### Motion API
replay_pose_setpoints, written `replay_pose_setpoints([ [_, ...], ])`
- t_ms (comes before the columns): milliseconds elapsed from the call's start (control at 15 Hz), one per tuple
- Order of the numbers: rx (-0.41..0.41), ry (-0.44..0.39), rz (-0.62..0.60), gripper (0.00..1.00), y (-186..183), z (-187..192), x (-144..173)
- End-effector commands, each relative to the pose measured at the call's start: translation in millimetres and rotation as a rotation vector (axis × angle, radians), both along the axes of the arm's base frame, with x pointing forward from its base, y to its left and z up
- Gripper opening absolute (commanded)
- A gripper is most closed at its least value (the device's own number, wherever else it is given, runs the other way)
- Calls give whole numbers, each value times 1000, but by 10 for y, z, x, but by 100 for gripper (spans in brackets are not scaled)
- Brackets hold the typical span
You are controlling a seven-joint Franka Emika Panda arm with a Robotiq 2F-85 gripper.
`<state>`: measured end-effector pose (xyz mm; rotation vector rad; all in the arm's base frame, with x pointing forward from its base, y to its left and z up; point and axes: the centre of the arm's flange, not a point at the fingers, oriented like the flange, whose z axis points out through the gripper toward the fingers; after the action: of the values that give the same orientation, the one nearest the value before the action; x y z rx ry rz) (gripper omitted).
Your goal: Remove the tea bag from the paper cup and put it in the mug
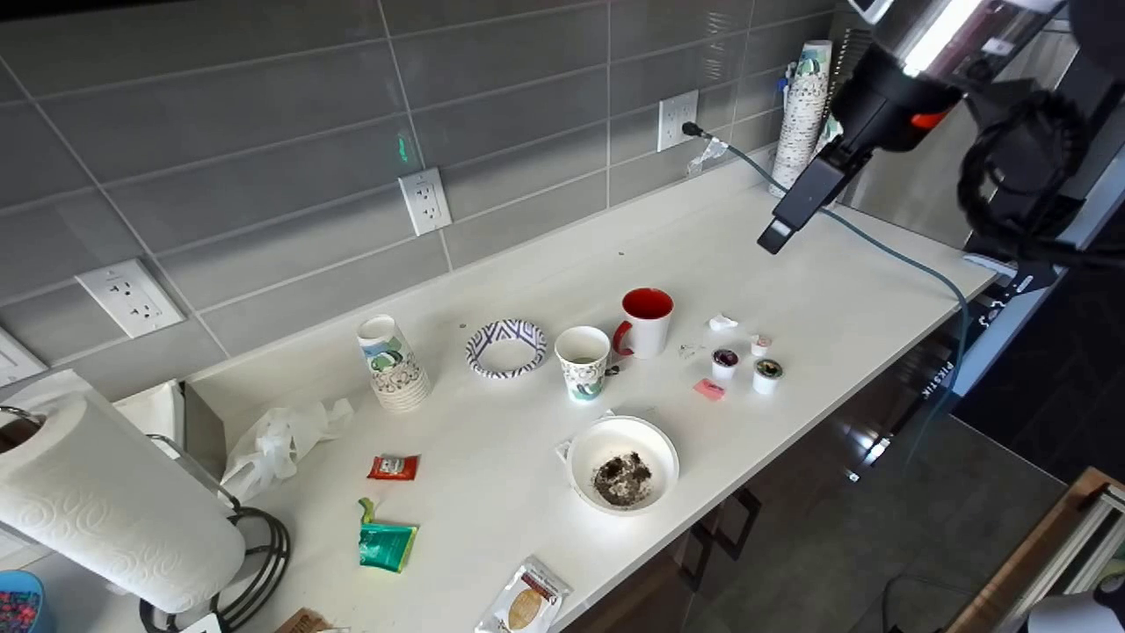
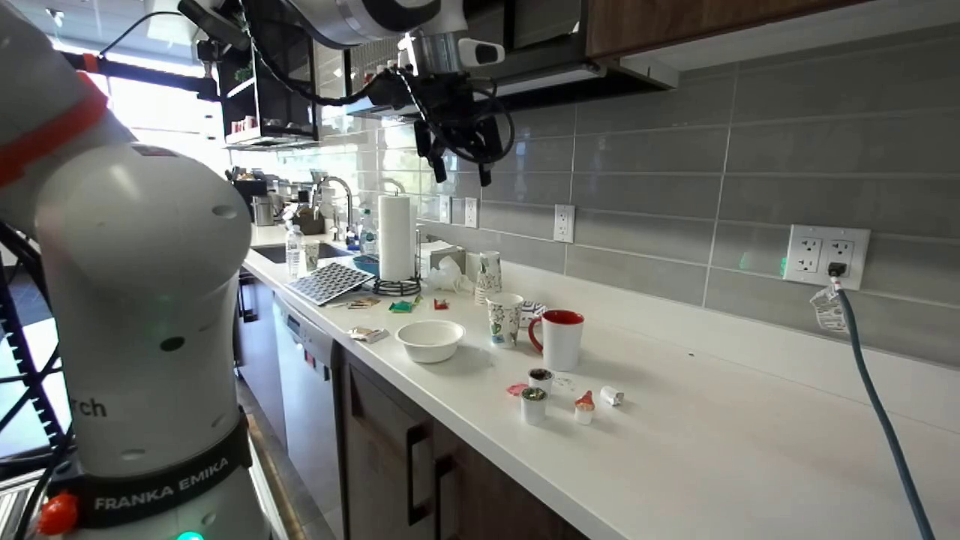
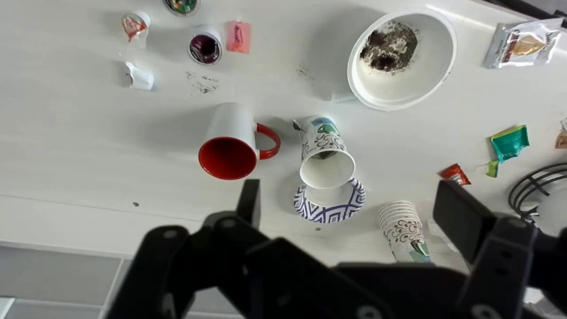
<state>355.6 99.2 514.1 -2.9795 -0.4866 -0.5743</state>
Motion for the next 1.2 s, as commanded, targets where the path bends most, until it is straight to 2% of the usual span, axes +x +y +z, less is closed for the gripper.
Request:
replay_pose_setpoints([
  [0, 56, -29, 79, 100, 87, -496, 163],
  [667, 185, 35, 190, 100, 386, -1743, 612],
  [867, 218, 88, 220, 100, 467, -2070, 673],
  [1000, 275, 137, 221, 100, 412, -2038, 684],
  [1067, 227, 98, 209, 100, 444, -1914, 508],
  [1133, 240, 110, 212, 100, 437, -1940, 546],
])
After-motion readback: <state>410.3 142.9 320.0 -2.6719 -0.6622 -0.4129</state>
